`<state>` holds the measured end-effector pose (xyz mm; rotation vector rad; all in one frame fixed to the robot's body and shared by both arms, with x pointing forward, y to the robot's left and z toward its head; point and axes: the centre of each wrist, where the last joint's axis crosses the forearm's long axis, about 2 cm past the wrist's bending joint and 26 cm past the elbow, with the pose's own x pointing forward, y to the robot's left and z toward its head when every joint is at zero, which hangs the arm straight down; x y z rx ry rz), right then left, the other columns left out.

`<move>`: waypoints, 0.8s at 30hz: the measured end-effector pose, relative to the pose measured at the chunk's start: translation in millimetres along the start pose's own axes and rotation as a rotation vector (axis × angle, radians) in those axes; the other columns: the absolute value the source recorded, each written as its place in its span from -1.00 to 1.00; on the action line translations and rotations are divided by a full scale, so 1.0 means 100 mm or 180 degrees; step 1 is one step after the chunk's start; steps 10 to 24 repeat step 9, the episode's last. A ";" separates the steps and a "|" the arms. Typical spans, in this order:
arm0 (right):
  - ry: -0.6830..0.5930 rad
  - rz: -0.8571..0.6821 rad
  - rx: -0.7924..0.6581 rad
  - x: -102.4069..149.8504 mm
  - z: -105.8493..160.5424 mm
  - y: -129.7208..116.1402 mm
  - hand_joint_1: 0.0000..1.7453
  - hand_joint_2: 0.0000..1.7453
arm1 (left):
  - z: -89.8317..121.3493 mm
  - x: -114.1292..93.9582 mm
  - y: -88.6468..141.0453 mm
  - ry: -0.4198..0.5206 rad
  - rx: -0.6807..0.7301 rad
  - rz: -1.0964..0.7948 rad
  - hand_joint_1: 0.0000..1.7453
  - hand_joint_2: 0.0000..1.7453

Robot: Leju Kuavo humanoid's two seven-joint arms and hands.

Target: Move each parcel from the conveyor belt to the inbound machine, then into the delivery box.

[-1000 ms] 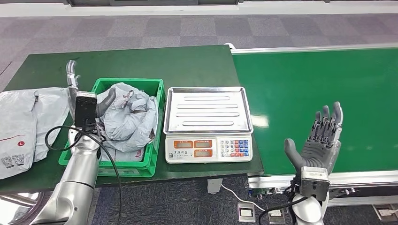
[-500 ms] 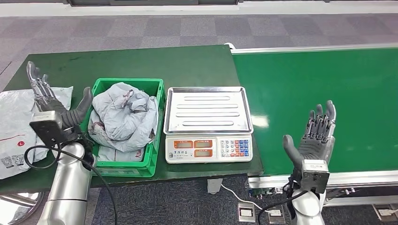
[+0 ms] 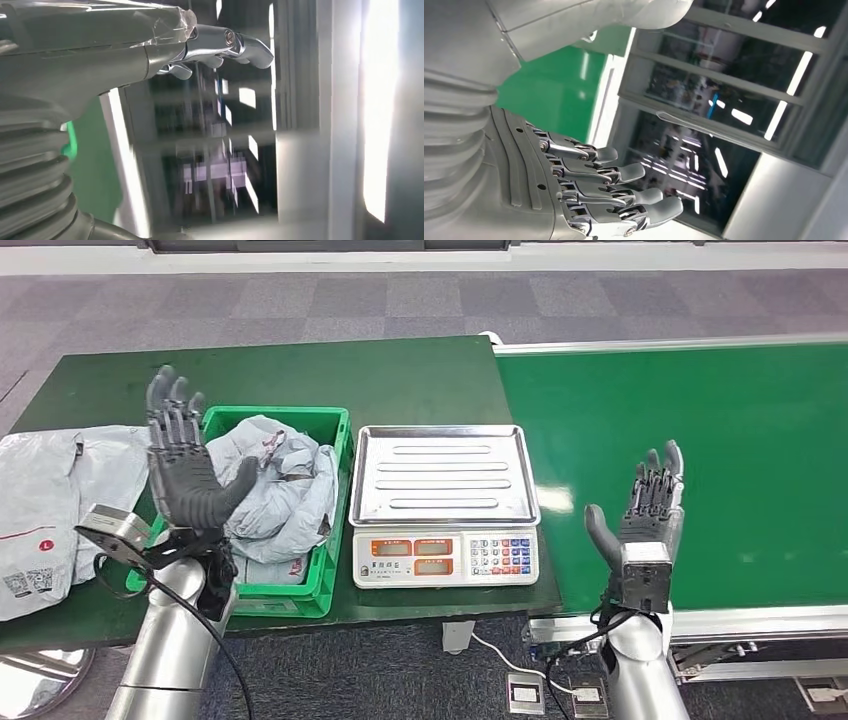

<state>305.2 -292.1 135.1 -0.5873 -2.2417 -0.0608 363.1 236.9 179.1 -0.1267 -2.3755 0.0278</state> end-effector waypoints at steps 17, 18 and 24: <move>0.0547 -0.0032 0.0018 -0.35 0.11 0.28 -1.00 1.00 | 0.55 -0.31 -0.72 0.0753 -0.0761 0.0490 -1.00 0.33; 0.0547 -0.0032 0.0018 -0.35 0.11 0.28 -1.00 1.00 | 0.55 -0.31 -0.72 0.0753 -0.0761 0.0490 -1.00 0.33; 0.0547 -0.0032 0.0018 -0.35 0.11 0.28 -1.00 1.00 | 0.55 -0.31 -0.72 0.0753 -0.0761 0.0490 -1.00 0.33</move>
